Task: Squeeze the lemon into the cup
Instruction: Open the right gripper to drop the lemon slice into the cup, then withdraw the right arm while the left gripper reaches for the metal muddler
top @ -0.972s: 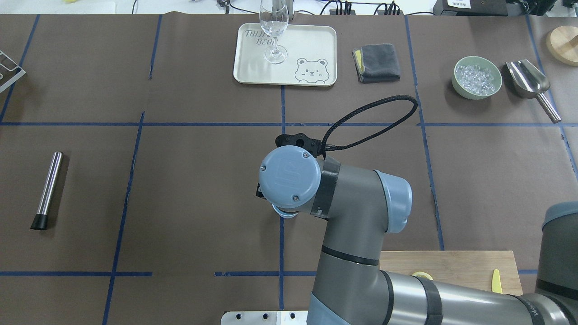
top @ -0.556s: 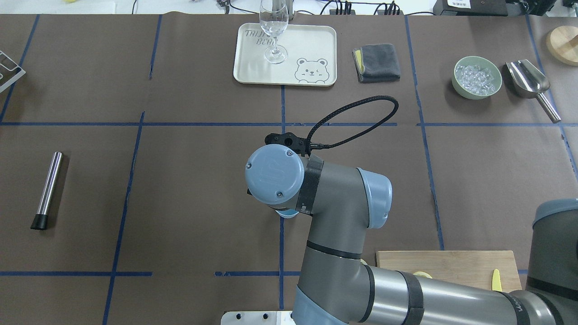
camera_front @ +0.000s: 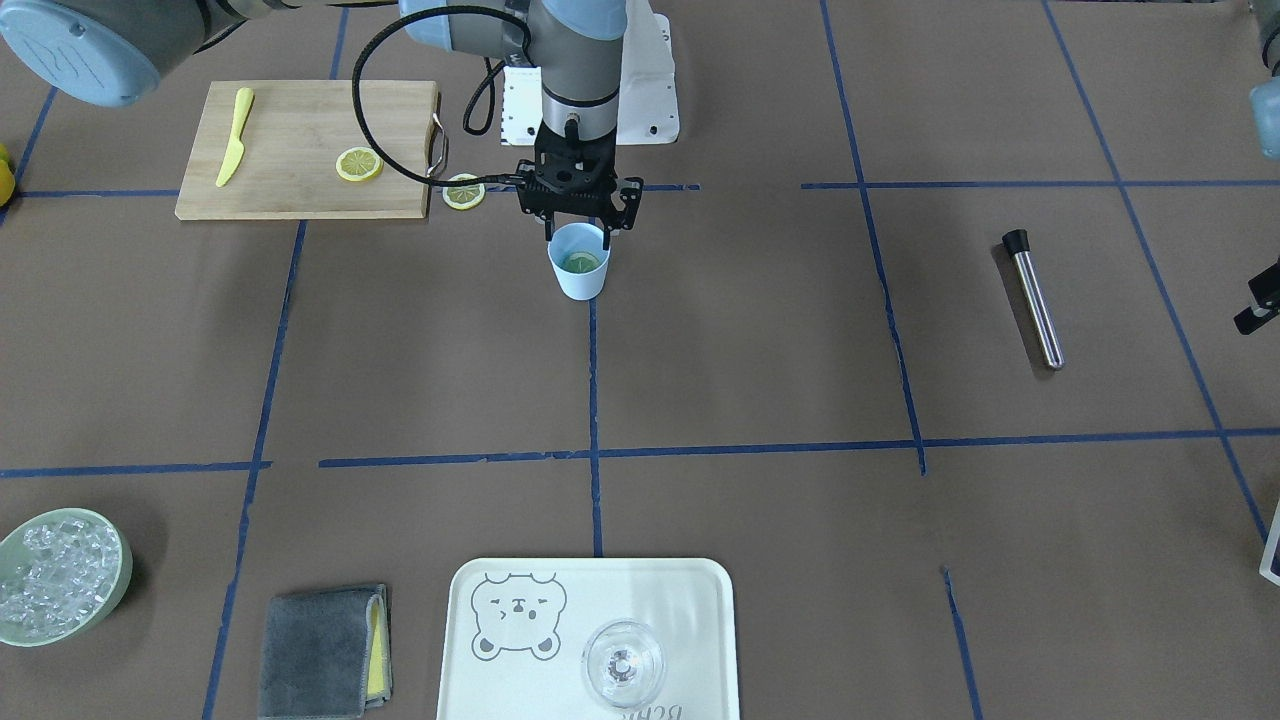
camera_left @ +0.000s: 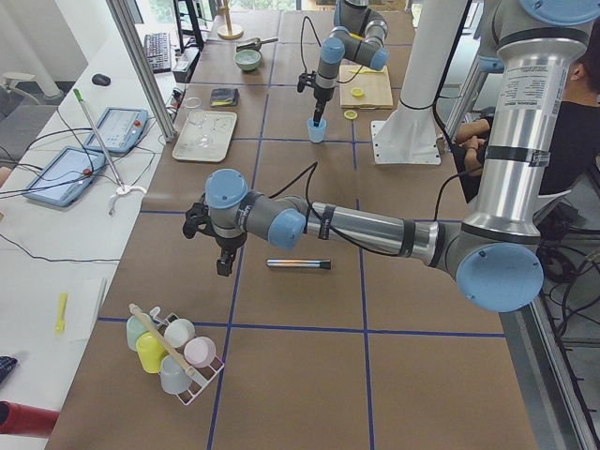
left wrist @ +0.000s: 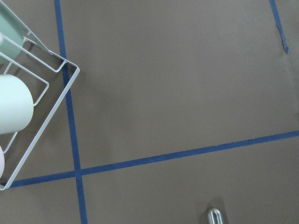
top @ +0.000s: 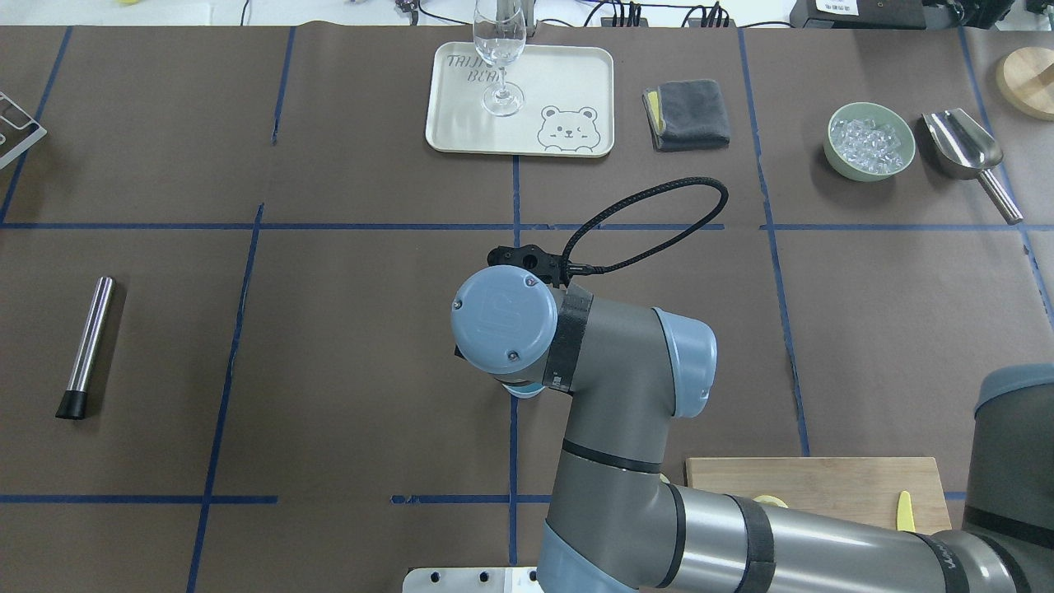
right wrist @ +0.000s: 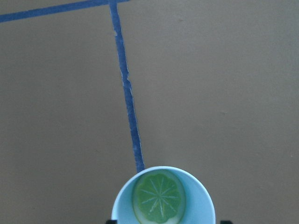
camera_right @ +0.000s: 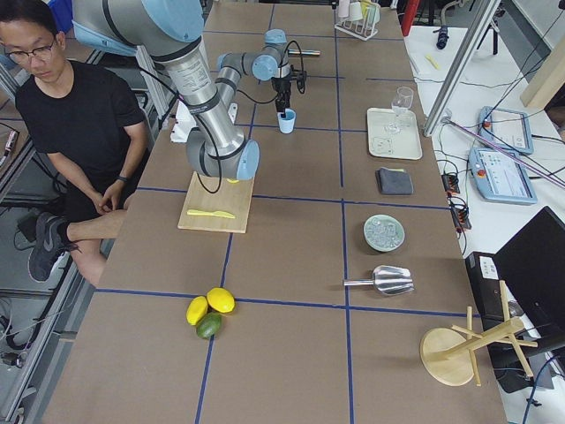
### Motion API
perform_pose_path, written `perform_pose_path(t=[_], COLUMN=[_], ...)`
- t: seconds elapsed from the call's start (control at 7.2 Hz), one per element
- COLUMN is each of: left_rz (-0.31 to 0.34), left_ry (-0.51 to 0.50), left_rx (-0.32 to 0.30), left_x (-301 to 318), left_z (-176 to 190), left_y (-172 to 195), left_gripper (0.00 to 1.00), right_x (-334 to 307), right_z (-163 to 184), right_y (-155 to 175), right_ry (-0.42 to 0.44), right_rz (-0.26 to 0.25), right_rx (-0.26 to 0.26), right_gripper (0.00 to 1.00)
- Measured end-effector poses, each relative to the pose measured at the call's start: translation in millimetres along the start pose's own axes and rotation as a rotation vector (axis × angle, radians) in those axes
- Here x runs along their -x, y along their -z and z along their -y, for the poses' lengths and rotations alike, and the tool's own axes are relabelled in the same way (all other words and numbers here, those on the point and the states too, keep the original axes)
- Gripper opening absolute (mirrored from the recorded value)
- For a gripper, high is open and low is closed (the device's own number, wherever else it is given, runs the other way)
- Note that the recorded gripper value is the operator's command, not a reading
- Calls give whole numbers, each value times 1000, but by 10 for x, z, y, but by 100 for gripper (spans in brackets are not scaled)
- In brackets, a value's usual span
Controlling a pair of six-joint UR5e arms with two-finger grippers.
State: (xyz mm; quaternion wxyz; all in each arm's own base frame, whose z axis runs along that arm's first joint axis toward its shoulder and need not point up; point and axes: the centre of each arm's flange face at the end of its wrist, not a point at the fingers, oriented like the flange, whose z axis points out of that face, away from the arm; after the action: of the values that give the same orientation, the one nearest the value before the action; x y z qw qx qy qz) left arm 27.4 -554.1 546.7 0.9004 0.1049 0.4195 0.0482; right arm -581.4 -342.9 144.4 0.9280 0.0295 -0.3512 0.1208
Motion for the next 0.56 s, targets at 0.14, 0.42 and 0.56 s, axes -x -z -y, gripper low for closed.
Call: perform_pose_path(t=[0.14,0.42,0.56], left_rz=[-4,-16,-9], left_ry=[-10,2,34], left_rx=[16,72,100], left_x=[-75,-507,-805], left_z=[1,19,11], left_y=[-92,-438,-642], left_gripper=[100,100,100], right_x=[-75,-463,-829], right_z=[39,461,793], right_y=[159,574,719], right_ry=[-7,-11,24], right_rz=[-14,-27,-34], right_rx=[2,22,23], right_gripper=[100,100,100])
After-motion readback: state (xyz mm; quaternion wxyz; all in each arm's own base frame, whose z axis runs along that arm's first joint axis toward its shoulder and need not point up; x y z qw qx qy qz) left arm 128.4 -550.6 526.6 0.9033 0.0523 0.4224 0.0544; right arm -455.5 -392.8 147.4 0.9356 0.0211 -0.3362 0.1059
